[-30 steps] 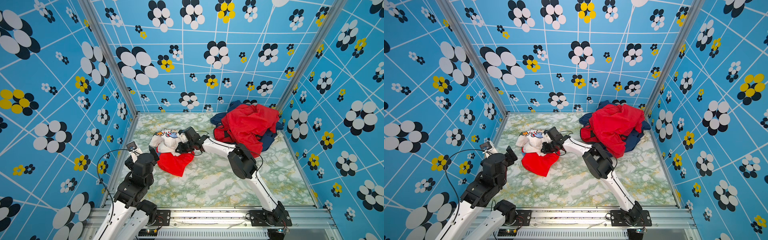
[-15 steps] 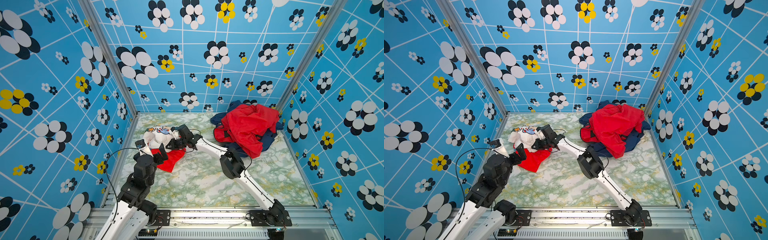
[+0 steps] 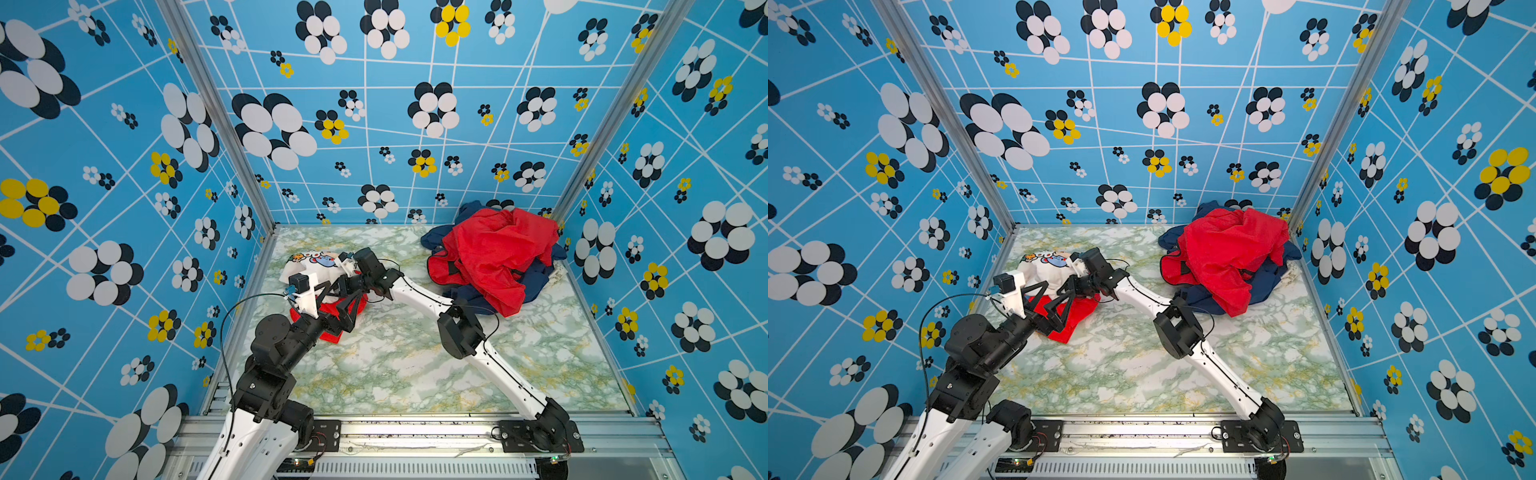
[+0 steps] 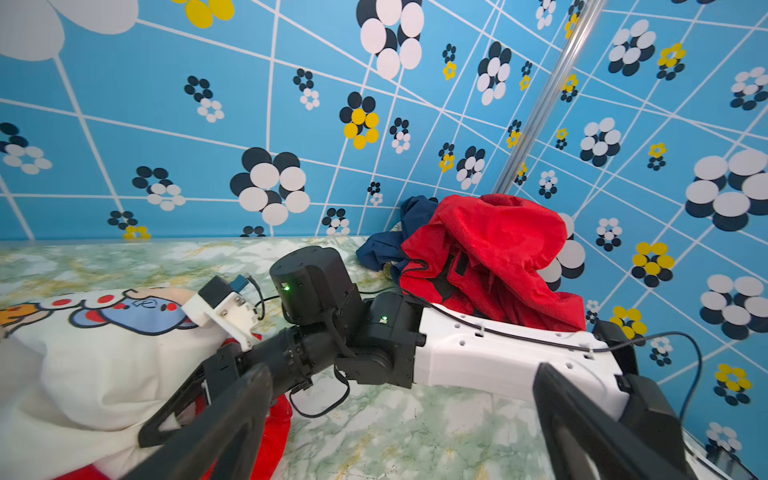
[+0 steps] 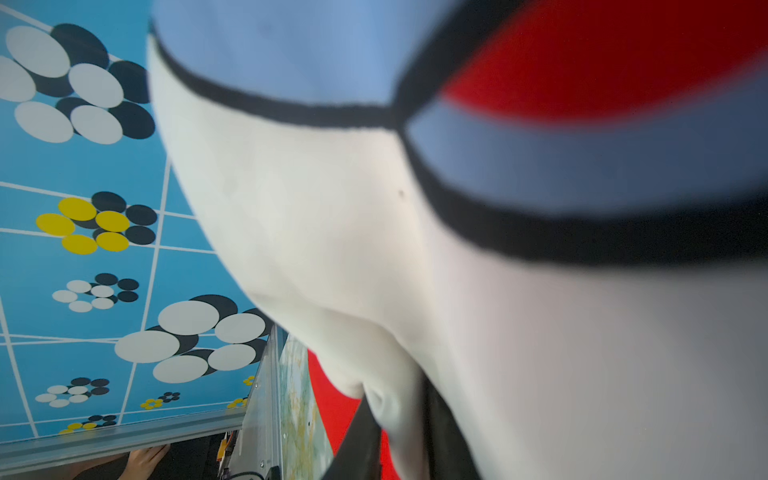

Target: Pick out a specific cloth from the pile

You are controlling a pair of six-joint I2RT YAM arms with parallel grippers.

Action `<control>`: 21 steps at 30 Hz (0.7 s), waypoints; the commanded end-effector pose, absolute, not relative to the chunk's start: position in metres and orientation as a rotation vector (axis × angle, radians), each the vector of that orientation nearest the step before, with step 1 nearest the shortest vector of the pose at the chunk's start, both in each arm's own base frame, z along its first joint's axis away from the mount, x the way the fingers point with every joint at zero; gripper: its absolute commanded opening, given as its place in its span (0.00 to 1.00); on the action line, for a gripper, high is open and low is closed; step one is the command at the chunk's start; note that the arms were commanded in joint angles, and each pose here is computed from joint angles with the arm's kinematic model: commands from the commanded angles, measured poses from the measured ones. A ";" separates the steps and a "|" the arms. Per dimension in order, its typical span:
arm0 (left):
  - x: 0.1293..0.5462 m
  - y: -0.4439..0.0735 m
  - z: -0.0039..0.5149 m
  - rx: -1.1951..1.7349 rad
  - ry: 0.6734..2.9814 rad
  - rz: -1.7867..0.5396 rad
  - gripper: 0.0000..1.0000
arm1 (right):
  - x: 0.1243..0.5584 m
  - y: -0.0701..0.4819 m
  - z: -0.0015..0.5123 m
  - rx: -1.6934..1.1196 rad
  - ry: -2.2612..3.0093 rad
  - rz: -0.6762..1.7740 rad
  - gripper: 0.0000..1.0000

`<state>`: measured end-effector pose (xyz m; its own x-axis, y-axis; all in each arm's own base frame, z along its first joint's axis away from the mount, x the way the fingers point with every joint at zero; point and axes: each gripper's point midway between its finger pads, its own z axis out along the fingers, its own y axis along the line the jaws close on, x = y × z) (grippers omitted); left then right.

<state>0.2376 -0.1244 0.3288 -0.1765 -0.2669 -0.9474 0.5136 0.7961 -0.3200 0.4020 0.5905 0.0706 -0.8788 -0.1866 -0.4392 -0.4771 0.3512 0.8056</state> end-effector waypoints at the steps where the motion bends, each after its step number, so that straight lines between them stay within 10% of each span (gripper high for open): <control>1: 0.228 -0.136 0.344 0.281 1.540 -0.780 0.99 | 0.412 0.594 0.074 -0.573 2.286 1.610 0.28; 21: 0.221 -0.131 0.356 0.263 1.498 -0.790 0.99 | 0.386 0.568 0.189 -0.713 2.038 1.703 0.74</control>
